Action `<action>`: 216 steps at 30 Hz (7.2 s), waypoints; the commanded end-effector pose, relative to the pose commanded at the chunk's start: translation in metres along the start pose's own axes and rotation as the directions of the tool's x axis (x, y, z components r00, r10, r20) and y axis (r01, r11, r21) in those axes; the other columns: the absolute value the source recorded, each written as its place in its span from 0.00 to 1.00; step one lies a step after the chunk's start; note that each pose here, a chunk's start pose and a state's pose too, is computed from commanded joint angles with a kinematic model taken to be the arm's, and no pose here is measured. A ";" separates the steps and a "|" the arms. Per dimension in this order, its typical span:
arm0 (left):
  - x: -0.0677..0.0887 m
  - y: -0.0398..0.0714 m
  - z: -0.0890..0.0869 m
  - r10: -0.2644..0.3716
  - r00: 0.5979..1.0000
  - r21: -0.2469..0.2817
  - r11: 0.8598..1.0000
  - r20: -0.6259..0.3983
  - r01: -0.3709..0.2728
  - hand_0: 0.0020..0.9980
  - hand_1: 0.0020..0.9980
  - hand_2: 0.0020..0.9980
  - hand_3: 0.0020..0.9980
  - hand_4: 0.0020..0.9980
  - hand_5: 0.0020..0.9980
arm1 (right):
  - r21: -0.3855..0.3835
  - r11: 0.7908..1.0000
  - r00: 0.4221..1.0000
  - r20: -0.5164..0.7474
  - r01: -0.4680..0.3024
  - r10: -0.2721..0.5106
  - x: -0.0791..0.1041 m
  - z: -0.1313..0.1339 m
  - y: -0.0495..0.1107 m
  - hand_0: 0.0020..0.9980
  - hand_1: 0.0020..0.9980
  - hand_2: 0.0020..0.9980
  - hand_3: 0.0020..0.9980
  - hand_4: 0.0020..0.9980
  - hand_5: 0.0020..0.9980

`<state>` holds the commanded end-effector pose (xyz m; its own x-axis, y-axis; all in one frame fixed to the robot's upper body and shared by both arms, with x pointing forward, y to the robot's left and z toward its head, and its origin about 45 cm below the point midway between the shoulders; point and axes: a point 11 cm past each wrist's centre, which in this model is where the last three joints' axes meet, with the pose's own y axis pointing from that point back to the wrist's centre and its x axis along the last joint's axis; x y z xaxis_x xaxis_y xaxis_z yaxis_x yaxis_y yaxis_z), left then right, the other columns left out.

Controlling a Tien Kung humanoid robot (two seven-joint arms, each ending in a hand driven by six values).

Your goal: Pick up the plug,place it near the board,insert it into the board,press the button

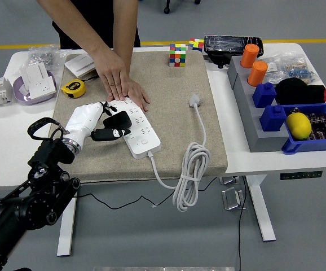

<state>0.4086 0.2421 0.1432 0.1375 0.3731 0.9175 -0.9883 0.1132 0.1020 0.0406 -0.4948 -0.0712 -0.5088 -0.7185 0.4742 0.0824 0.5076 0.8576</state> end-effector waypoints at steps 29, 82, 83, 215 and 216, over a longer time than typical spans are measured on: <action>-0.005 -0.005 -0.006 -0.007 1.000 0.037 0.999 -0.013 0.008 0.43 0.39 0.39 0.41 0.74 0.17 | 0.006 1.000 1.000 0.005 0.003 -0.004 -0.002 -0.004 0.001 0.85 0.85 0.82 0.82 1.00 1.00; 0.027 0.020 -0.080 0.066 0.996 0.193 0.980 -0.065 -0.052 0.42 0.36 0.34 0.31 0.50 0.14 | 0.001 1.000 1.000 0.010 0.005 -0.005 -0.001 -0.001 0.000 0.85 0.85 0.82 0.82 1.00 1.00; 0.026 0.020 -0.080 0.063 0.996 0.193 0.980 -0.065 -0.049 0.42 0.36 0.34 0.31 0.52 0.16 | 0.002 1.000 1.000 0.010 0.005 -0.005 -0.001 -0.002 0.000 0.85 0.85 0.82 0.82 1.00 1.00; 0.092 0.113 -0.086 0.282 0.319 0.224 0.952 -0.905 -0.206 0.87 0.84 0.80 0.81 1.00 1.00 | 0.017 0.999 0.999 -0.023 0.048 -0.047 -0.028 0.003 0.006 0.85 0.85 0.82 0.83 1.00 1.00; 0.092 0.113 -0.087 0.284 0.319 0.227 0.952 -0.904 -0.205 0.87 0.84 0.80 0.81 1.00 1.00 | 0.016 0.999 0.999 -0.025 0.048 -0.047 -0.029 0.004 0.005 0.85 0.85 0.82 0.83 1.00 1.00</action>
<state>0.3153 0.3689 0.2055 -0.1773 0.9838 -0.0257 -0.9841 -0.1775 -0.0039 0.0517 -0.4693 -0.0809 -0.4909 -0.7533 0.4377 0.0442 0.4802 0.8760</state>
